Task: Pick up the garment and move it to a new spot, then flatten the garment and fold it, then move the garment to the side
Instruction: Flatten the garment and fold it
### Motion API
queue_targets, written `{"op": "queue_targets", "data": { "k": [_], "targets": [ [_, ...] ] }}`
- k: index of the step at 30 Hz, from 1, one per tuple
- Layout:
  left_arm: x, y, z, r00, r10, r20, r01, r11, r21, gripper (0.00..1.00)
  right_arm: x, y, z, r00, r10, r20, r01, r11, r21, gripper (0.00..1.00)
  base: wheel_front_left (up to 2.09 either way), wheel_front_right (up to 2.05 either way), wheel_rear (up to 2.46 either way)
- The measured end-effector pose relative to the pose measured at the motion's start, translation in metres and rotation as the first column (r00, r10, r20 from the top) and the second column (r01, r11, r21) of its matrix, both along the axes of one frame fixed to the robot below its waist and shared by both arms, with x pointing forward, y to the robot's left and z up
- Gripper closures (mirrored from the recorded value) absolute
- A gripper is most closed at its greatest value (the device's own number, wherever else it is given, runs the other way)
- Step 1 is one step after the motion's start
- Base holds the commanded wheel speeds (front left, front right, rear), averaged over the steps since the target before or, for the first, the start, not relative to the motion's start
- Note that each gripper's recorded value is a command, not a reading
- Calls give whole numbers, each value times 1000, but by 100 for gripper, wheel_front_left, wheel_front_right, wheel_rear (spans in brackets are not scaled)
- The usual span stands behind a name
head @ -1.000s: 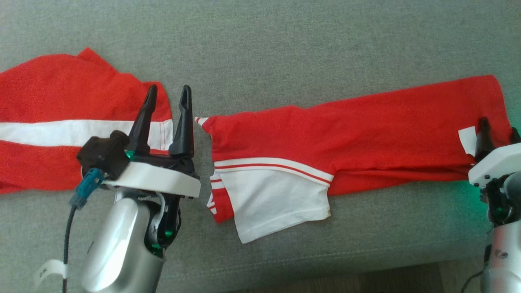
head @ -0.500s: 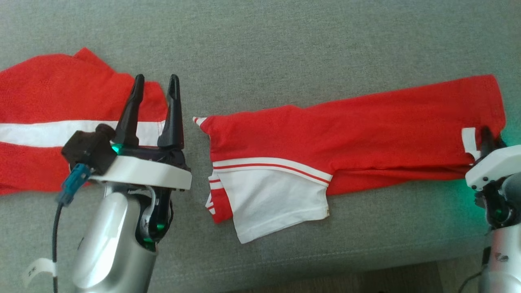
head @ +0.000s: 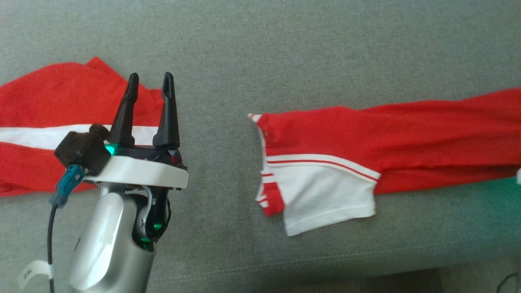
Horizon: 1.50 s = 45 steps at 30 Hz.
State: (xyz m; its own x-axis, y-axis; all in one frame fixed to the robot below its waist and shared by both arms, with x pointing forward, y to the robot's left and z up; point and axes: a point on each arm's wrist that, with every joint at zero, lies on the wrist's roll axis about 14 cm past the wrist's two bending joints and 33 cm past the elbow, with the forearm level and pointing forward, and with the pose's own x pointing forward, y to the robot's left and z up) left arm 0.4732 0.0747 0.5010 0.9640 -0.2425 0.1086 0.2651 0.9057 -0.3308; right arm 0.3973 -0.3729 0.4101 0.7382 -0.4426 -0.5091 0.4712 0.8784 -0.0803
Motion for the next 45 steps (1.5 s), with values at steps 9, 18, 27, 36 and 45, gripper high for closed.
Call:
{"op": "queue_targets", "data": {
  "k": [9, 18, 27, 36, 45],
  "targets": [
    [-15, 6, 17, 999, 23, 24, -23, 1000, -20, 0, 14, -4, 39, 996, -7, 91, 15, 997, -79, 100, 0, 0, 0],
    [-39, 5, 35, 998, 31, 51, -29, 999, -39, 0, 35, 55, 80, 967, 126, 220, -138, 990, 41, 100, 0, 0, 0],
    [-56, 5, 49, 996, 33, 79, -29, 998, -49, 0, 25, 113, 110, 912, 271, 307, -320, 939, 123, 100, 0, 0, 0],
    [-67, 8, 54, 996, 41, 85, -36, 998, -59, 0, 12, 194, 117, 814, 456, 360, -539, 824, 176, 100, 0, 0, 0],
    [-72, 21, 53, 994, 79, 76, -73, 995, -71, 0, -7, 291, 101, 667, 649, 367, -740, 634, 224, 100, 0, 0, 0]
  ]
}}
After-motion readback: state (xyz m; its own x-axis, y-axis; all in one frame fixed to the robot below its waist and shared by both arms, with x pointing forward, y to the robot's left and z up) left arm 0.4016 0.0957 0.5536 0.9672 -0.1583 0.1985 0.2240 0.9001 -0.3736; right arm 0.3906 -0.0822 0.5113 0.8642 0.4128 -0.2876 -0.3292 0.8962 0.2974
